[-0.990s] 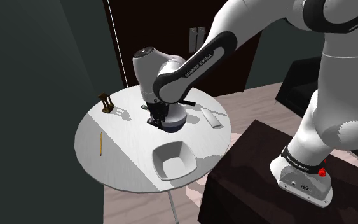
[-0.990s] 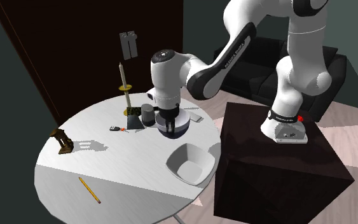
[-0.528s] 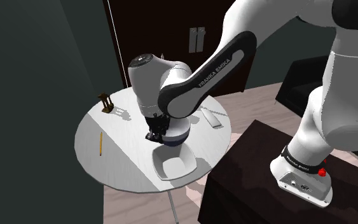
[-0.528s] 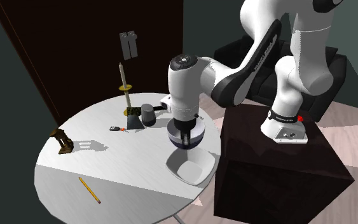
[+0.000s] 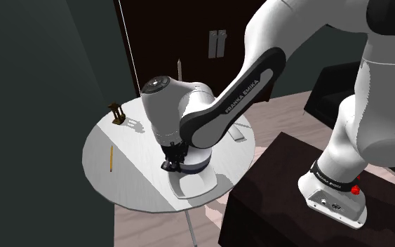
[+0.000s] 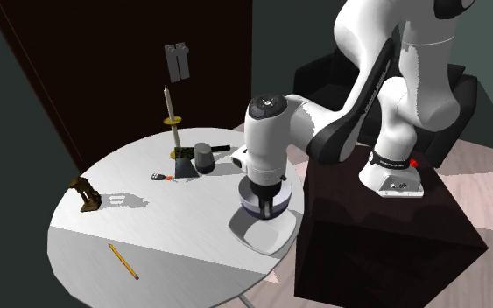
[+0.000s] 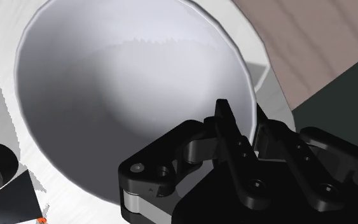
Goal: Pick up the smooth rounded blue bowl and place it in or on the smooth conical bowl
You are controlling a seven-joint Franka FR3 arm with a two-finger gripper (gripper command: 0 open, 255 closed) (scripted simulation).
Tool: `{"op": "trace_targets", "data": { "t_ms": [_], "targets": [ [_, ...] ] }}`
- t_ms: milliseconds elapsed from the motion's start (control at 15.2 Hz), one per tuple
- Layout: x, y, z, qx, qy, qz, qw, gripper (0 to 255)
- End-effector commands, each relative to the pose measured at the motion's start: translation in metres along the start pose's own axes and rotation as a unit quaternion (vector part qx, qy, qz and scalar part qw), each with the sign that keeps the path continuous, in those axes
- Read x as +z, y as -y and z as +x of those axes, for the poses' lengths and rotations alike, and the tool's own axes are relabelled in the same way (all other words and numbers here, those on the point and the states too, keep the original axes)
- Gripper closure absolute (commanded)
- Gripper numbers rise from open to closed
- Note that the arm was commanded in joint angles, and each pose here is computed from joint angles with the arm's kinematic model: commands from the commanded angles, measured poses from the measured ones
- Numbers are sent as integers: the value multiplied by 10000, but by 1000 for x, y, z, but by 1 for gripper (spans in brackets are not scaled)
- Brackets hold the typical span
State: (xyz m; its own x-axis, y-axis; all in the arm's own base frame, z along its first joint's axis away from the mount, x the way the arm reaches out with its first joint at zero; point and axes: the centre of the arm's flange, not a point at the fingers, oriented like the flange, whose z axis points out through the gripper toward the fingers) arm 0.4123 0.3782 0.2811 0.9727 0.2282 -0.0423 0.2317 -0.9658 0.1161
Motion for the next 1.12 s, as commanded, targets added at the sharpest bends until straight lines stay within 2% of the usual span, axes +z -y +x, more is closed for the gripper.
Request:
{"op": "trace_targets", "data": {
  "t_ms": [0, 660, 1056],
  "targets": [
    [10, 2, 1, 1, -3, 2, 10000, 255],
    [62, 8, 3, 1, -3, 2, 10000, 255],
    [65, 8, 3, 1, -3, 2, 10000, 255]
  ]
}}
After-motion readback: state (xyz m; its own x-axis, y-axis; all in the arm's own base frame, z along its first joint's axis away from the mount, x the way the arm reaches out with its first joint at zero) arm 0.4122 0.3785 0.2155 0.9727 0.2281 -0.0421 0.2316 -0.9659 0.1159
